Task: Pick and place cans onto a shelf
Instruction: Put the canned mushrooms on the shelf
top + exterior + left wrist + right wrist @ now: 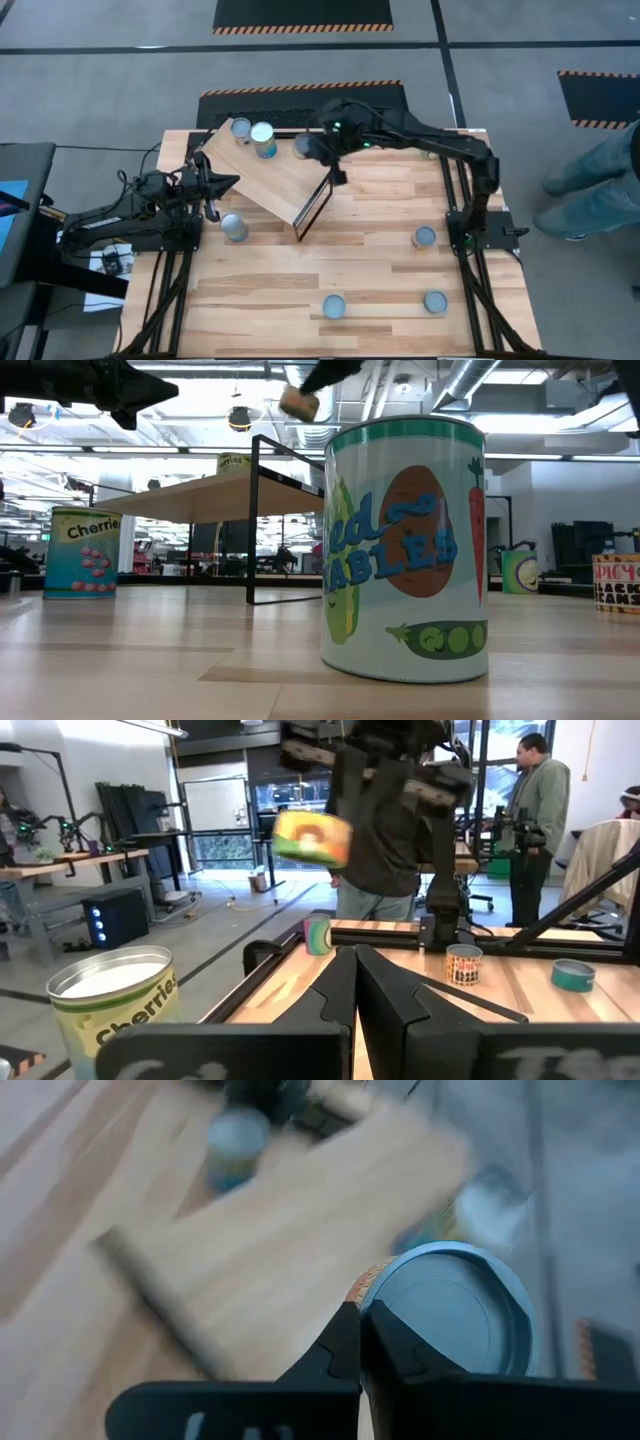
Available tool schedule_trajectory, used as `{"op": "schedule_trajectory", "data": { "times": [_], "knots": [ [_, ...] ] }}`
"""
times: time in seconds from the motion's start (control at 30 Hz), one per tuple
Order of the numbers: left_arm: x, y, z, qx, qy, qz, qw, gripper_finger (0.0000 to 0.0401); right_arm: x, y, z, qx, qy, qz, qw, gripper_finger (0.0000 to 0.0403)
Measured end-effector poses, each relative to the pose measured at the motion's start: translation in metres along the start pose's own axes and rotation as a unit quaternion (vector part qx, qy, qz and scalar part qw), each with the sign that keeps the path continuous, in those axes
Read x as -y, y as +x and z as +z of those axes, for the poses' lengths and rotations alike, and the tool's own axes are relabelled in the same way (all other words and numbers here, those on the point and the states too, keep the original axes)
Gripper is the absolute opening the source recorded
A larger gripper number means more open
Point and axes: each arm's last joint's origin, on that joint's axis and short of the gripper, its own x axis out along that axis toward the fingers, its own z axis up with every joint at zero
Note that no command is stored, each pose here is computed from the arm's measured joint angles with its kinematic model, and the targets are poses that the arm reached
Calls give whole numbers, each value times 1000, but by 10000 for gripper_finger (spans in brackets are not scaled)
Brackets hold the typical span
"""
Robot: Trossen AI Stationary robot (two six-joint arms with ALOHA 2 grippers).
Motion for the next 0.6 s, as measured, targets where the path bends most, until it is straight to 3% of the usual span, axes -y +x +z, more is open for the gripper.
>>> {"op": "schedule_trajectory", "data": {
  "times": [0.23,0.6],
  "knots": [
    [0,0,0,-3,1,7,1000,0,12,39,-18,-20,-8,26,999,15],
    [0,0,-1,-5,1,7,1000,0,23,78,-30,10,2,51,999,14]
  ]
}}
